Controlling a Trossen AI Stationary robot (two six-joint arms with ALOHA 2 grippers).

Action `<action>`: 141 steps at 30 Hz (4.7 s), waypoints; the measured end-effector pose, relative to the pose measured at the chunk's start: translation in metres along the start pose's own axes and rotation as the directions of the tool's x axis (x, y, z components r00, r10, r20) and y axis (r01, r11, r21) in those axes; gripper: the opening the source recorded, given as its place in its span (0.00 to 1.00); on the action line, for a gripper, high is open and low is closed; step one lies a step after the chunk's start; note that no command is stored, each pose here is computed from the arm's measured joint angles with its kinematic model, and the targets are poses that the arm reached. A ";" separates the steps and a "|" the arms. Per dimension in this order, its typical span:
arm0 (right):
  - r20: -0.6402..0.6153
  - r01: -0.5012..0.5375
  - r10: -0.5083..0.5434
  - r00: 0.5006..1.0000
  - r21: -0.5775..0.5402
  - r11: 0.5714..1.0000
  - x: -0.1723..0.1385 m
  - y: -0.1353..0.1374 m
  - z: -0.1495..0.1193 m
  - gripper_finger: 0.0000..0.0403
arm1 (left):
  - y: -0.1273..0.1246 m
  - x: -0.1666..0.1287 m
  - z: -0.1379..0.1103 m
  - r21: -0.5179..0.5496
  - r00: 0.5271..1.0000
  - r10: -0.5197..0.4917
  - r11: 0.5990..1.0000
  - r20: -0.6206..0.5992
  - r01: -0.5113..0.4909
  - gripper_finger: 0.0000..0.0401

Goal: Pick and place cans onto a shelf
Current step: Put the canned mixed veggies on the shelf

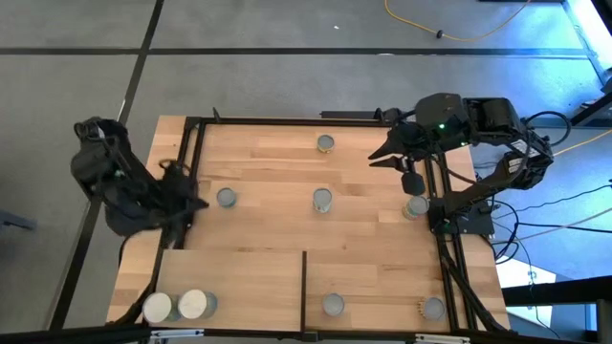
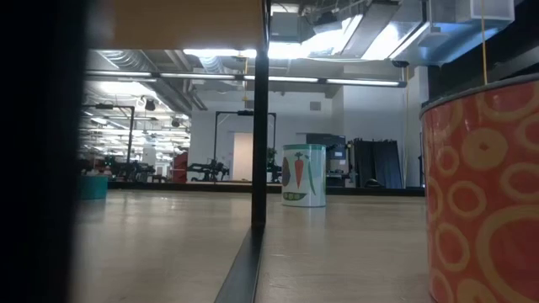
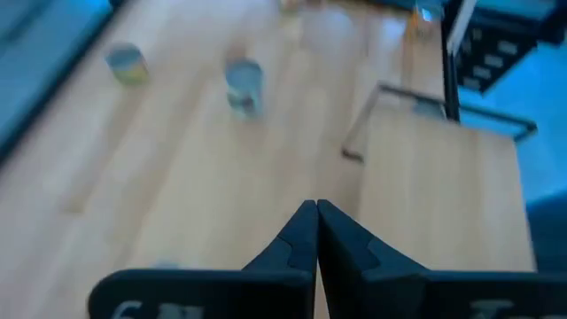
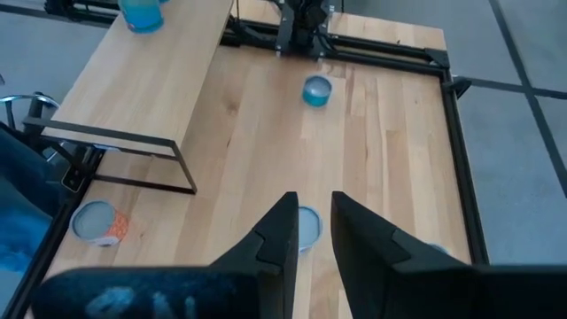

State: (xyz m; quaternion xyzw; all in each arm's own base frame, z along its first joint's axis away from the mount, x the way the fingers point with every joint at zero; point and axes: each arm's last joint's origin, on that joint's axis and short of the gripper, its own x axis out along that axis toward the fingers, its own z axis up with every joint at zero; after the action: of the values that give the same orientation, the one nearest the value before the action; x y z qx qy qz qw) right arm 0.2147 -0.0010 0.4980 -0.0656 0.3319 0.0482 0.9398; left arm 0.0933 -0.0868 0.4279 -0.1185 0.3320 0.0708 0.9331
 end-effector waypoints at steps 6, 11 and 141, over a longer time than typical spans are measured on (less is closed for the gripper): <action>0.004 -0.016 0.016 1.000 0.007 1.000 -0.008 0.003 -0.010 0.18 | 0.025 -0.010 -0.004 0.041 0.992 0.038 0.998 0.117 -0.043 0.00; -0.030 -0.038 0.040 0.999 0.065 0.997 -0.007 0.007 -0.035 0.18 | 0.038 -0.007 -0.014 0.048 0.987 0.060 0.997 0.150 -0.068 0.00; -0.239 0.162 -0.067 0.969 0.405 0.900 0.204 -0.005 0.030 0.00 | 0.059 -0.012 -0.025 -0.059 0.967 -0.108 0.990 0.229 0.125 0.00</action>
State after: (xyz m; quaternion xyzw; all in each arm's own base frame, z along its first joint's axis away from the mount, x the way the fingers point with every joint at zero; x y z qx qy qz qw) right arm 0.3920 0.0083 0.3931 0.1142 0.4316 -0.0877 0.8905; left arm 0.0567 -0.0376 0.4061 -0.1630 0.2138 0.0407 0.9623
